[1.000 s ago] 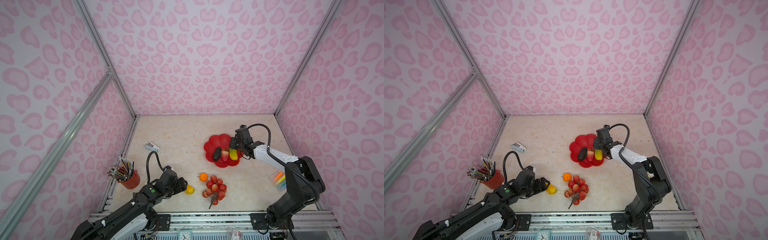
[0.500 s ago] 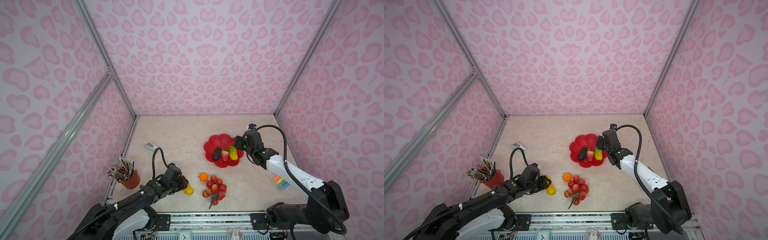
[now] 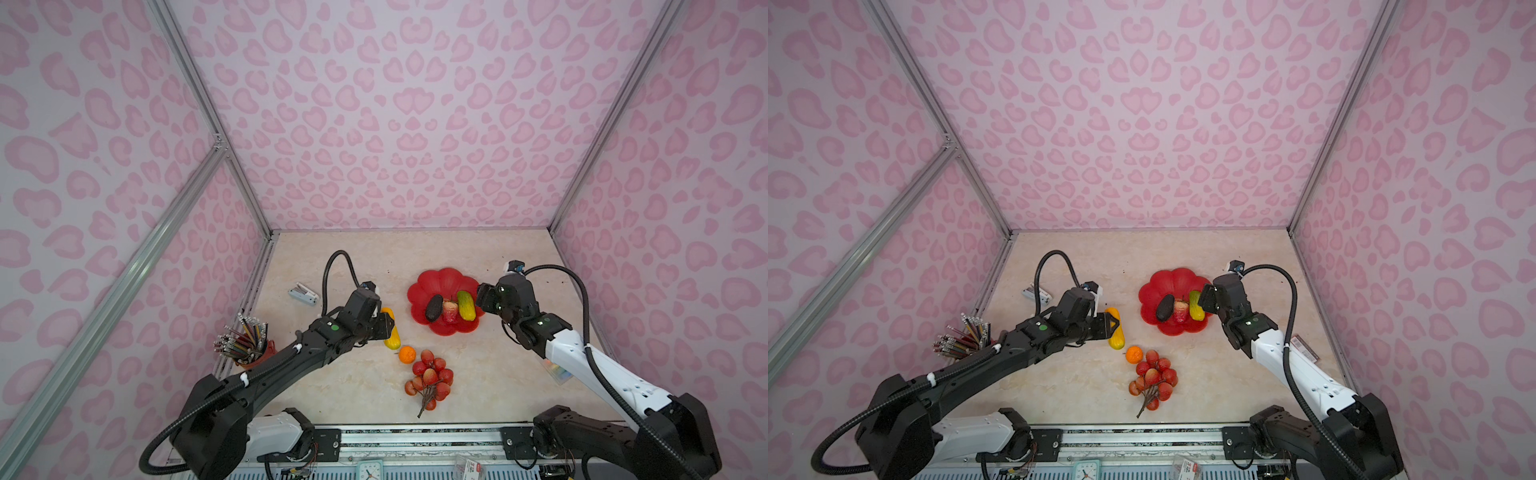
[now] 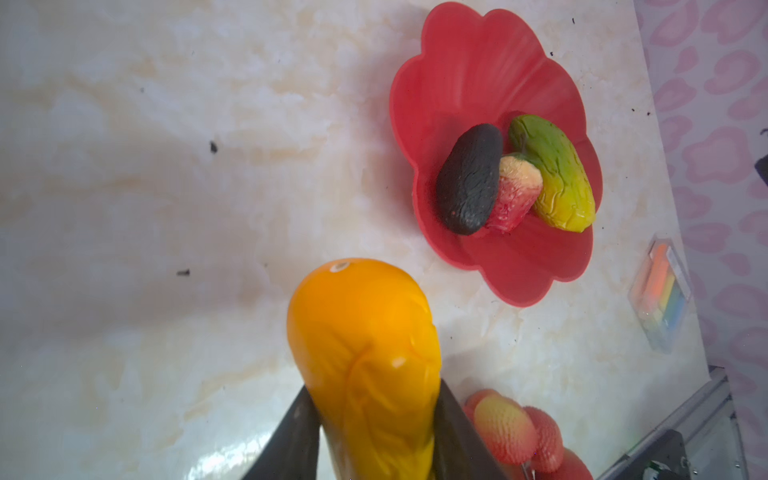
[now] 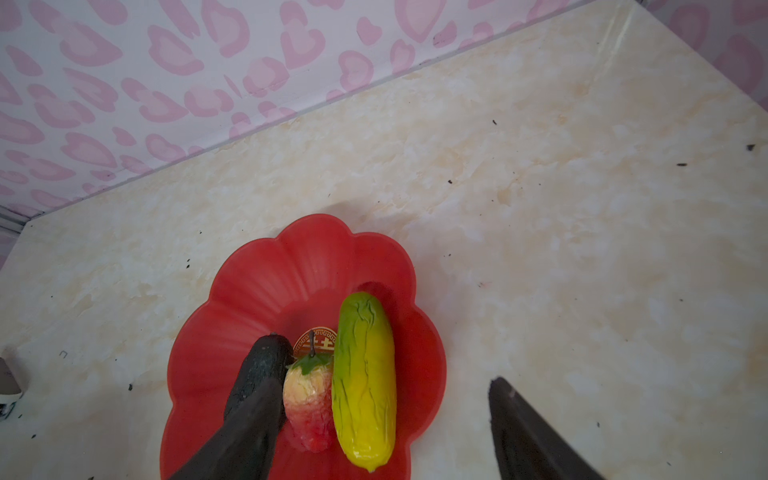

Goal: Place and organize the fake fruits in the fruit bowl
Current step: 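Lift the mango into the red bowl with the left gripper and release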

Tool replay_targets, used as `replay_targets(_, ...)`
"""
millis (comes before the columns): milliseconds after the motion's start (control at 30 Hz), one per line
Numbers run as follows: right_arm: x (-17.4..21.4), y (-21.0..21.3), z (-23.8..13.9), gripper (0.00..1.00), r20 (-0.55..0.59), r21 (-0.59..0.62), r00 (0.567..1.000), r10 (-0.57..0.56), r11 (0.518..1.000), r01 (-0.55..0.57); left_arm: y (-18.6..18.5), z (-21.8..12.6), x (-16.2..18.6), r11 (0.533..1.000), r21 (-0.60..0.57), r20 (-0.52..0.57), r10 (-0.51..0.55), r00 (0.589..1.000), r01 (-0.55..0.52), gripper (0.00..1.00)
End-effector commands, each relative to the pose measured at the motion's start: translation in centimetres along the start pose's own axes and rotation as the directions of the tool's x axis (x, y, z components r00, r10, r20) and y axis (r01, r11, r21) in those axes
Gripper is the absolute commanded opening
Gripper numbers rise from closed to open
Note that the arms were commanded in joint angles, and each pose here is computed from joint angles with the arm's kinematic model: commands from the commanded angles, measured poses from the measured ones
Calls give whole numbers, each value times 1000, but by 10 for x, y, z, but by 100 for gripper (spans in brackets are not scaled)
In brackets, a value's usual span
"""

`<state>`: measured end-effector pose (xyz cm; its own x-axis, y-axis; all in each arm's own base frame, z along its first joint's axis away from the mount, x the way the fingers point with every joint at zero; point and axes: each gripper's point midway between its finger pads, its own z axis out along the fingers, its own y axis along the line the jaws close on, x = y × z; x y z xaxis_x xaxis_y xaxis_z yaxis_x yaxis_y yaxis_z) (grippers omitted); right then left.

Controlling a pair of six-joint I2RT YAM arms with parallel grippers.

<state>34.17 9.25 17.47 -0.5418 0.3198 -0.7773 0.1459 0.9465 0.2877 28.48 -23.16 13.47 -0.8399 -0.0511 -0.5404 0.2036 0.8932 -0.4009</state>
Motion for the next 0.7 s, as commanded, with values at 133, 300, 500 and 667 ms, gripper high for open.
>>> replay_targets(133, 6, -29, -28, 85, 58, 53, 998, -1, 999, -2, -33, 43, -45, 970, -4, -50, 242, 969, -243, 37)
replay_targets(300, 9, -44, -51, 95, 96, 61, 995, -2, 998, -4, -45, 67, -67, 940, -37, -78, 335, 939, -339, 37)
replay_targets(500, 11, -60, -70, 96, 129, 74, 991, 29, 996, -39, -52, 95, -83, 919, -71, -94, 381, 920, -387, 37)
replay_targets(667, 11, -65, -77, 96, 140, 74, 989, 39, 996, -50, -55, 123, -79, 913, -84, -154, 384, 910, -399, 38)
